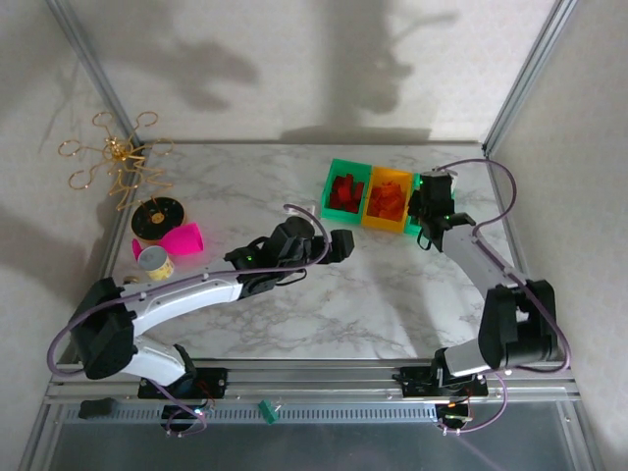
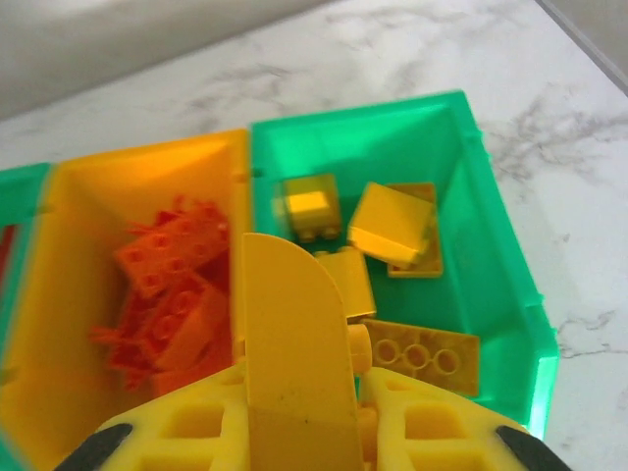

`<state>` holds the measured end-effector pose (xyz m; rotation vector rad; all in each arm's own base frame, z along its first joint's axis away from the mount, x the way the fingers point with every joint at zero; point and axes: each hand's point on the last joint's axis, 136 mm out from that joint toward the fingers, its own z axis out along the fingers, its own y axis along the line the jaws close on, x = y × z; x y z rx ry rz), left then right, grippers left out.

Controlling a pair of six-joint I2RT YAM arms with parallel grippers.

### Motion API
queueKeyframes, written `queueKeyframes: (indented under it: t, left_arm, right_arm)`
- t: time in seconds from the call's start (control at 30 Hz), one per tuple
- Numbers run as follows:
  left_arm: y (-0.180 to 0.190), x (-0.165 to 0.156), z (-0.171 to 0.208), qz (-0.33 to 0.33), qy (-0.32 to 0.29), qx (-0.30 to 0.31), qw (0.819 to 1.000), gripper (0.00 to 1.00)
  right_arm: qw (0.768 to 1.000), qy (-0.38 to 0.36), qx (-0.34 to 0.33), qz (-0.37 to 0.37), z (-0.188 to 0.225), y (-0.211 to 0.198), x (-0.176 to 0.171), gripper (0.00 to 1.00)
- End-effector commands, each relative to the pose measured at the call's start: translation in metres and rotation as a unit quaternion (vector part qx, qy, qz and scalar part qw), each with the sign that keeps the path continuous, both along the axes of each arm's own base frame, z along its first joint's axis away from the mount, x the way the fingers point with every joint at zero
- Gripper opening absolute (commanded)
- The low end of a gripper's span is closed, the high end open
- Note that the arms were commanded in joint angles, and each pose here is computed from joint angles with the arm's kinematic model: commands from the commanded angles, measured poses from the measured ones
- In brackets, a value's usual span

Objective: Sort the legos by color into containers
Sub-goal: Place the lego in the container.

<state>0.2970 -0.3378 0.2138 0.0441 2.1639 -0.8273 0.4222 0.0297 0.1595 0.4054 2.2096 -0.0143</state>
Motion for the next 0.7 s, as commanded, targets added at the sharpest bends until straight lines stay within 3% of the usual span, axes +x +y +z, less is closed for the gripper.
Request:
queueKeyframes:
  t: [0.0,0.23,0.5,0.67]
  left_arm:
    - [-0.018,0.004,0.020,-0.021,-0.025,-0.020,0.999,1.00]
    - [-0.012,0.009,0.014,-0.006,-0.029,-0.004,1.000,1.00]
    - [-0.004,0.011,0.013,0.005,-0.034,0.008,0.999,1.00]
    - [0.001,0.014,0.012,0.011,-0.034,0.008,0.999,1.00]
  right_arm:
    - [1.000,-0.006,-0.002,-0.030,-0.002,-0.018,0.026,0.20]
    - [0.998,0.024,-0.015,-0.058,-0.028,-0.044,0.061,0.21]
    - [0.999,0.043,-0.011,-0.028,-0.048,-0.034,0.079,0.33]
    - [1.000,0.021,0.003,-0.020,-0.029,-0.030,0.074,0.44]
